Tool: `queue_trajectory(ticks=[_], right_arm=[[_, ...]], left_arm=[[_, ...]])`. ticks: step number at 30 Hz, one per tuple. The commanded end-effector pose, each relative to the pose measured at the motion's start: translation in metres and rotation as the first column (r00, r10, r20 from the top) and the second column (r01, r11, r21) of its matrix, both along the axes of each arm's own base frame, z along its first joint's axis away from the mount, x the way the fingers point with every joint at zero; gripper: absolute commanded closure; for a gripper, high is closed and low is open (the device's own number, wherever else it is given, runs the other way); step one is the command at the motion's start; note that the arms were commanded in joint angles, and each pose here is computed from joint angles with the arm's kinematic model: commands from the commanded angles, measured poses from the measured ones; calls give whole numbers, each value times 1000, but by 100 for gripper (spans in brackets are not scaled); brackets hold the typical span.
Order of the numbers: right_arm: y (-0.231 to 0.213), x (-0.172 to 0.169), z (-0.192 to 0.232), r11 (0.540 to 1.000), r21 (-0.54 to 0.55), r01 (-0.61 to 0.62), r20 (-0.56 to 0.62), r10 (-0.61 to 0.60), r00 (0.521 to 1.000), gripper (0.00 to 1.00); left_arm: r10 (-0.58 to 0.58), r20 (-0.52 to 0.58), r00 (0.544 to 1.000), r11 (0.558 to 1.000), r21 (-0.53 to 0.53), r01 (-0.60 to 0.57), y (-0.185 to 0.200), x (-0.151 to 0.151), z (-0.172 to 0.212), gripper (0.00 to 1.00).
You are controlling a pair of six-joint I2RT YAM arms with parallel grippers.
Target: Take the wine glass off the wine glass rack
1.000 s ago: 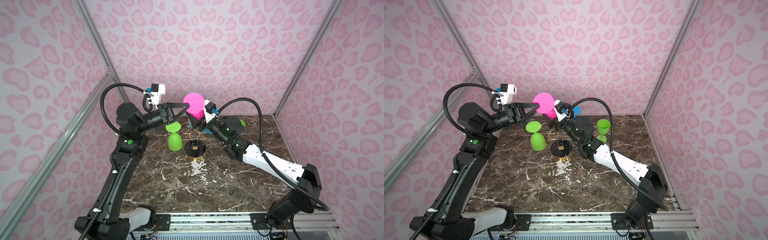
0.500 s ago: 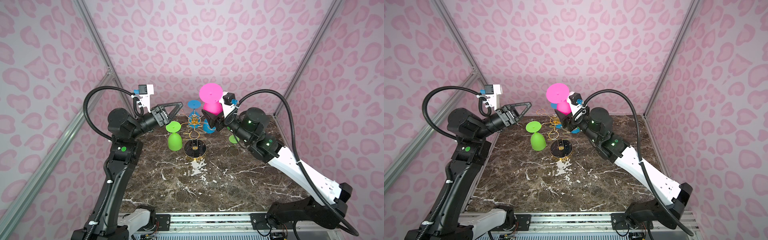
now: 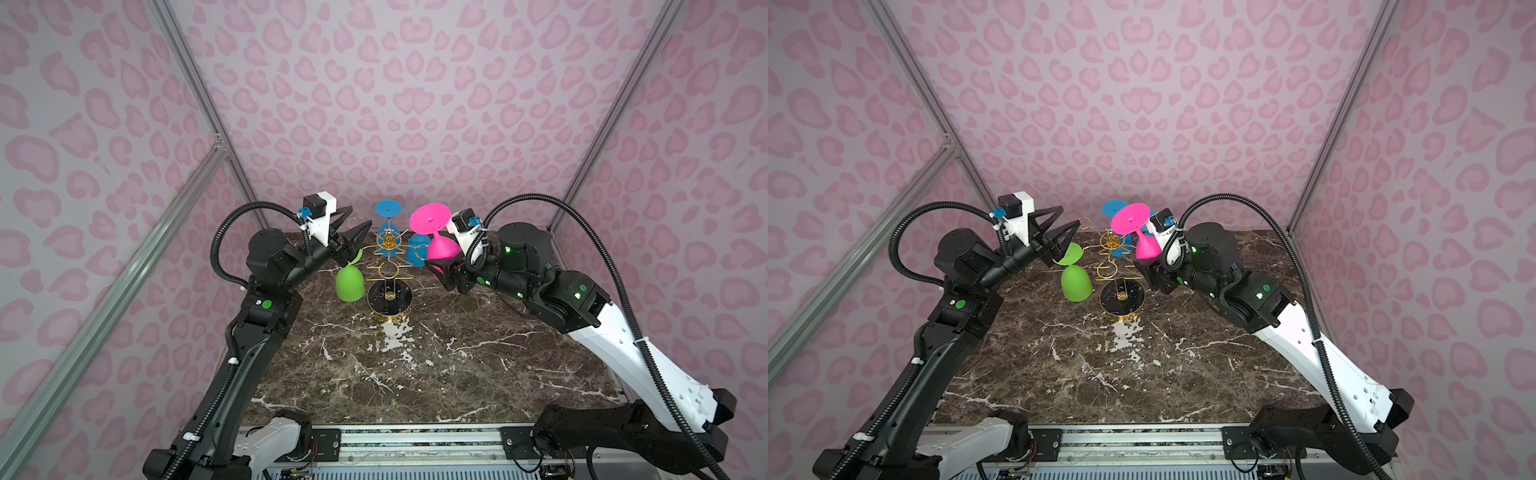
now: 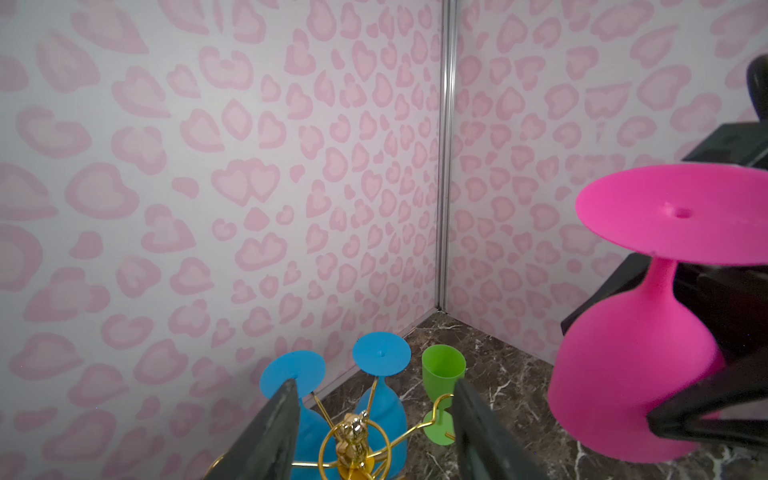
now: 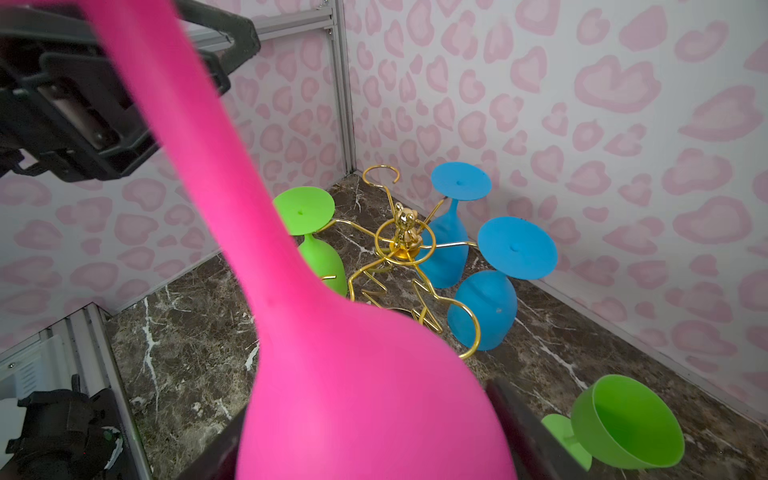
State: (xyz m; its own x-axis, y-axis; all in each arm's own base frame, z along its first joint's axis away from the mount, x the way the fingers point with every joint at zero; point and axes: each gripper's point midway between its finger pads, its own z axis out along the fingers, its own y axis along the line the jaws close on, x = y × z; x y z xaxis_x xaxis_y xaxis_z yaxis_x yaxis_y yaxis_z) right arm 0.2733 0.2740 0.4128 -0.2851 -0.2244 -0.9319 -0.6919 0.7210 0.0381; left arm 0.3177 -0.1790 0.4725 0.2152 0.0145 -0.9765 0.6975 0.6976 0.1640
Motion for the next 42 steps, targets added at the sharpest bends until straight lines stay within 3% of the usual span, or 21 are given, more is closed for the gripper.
queue_trajectory(ticks=[1, 8, 16, 34, 42], right_arm=[[6, -3, -13, 1000, 10, -13, -75, 13, 997, 32], [16, -5, -17, 998, 45, -43, -122, 49, 991, 35], [27, -10, -23, 994, 63, -84, -174, 94, 980, 36], [65, -21, -46, 980, 67, -189, -272, 200, 941, 38], [72, -21, -51, 977, 82, -199, -300, 215, 929, 38]], left_arm=[[-76, 278, 957, 979, 204, 19, -12, -22, 7, 41], [-214, 414, 885, 939, 338, 69, -26, -42, 7, 44], [-318, 472, 822, 903, 414, 112, -43, -52, -1, 48], [-317, 483, 816, 903, 416, 105, -51, -49, 1, 55], [-323, 488, 811, 903, 417, 109, -52, -52, 2, 69]])
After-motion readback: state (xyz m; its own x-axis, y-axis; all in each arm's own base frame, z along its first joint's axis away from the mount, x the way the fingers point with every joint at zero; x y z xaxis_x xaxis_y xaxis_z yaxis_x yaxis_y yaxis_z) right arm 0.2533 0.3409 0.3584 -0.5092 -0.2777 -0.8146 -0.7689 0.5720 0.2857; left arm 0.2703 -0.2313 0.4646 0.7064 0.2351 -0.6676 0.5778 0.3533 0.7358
